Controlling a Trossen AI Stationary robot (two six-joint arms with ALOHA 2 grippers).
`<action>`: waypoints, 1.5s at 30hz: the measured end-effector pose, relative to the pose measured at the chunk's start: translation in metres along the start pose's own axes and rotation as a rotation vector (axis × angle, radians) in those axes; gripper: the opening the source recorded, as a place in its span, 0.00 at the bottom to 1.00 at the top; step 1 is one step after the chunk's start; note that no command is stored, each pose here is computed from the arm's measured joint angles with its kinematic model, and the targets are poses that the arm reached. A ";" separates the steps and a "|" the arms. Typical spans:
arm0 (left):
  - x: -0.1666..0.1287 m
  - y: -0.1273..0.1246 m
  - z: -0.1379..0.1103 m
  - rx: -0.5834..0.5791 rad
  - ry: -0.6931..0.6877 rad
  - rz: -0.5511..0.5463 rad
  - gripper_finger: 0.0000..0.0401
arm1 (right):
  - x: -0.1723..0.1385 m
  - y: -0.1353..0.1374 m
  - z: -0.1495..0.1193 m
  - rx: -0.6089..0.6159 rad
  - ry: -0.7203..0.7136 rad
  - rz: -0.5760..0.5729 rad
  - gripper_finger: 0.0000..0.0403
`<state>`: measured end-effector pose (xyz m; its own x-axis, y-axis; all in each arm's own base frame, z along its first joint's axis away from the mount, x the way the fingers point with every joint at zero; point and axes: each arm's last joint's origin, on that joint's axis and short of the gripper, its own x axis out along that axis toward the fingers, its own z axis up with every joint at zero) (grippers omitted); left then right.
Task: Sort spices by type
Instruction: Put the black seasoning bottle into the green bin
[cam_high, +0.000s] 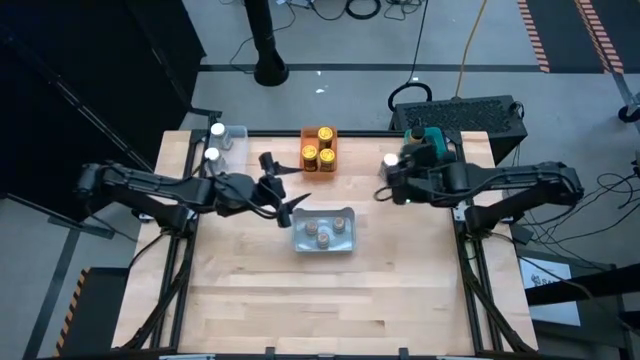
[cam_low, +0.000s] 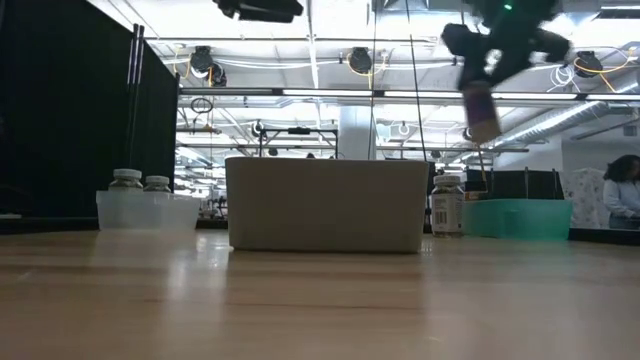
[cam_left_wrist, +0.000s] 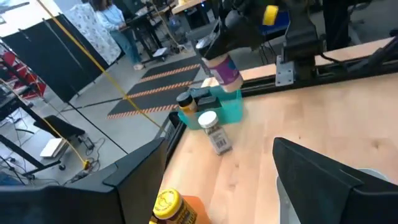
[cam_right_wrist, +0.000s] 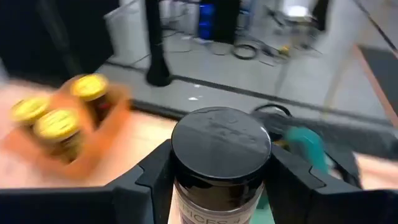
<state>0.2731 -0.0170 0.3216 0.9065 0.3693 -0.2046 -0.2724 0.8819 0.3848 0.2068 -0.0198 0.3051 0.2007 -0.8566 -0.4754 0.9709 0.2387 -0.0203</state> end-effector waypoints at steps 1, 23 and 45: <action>-0.003 0.001 0.001 -0.006 0.000 -0.001 0.75 | 0.001 -0.008 -0.001 0.042 -0.001 -0.032 0.44; -0.027 0.017 0.008 -0.041 -0.030 0.006 0.75 | 0.052 -0.070 -0.080 0.338 -0.133 -0.293 0.44; -0.027 0.017 0.006 -0.030 -0.007 -0.002 0.75 | 0.099 -0.044 -0.088 0.238 -0.078 -0.398 0.53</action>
<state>0.2460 -0.0141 0.3387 0.9093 0.3656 -0.1987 -0.2801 0.8910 0.3573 0.1723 -0.0750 0.1815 -0.1930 -0.8943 -0.4036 0.9755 -0.2190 0.0186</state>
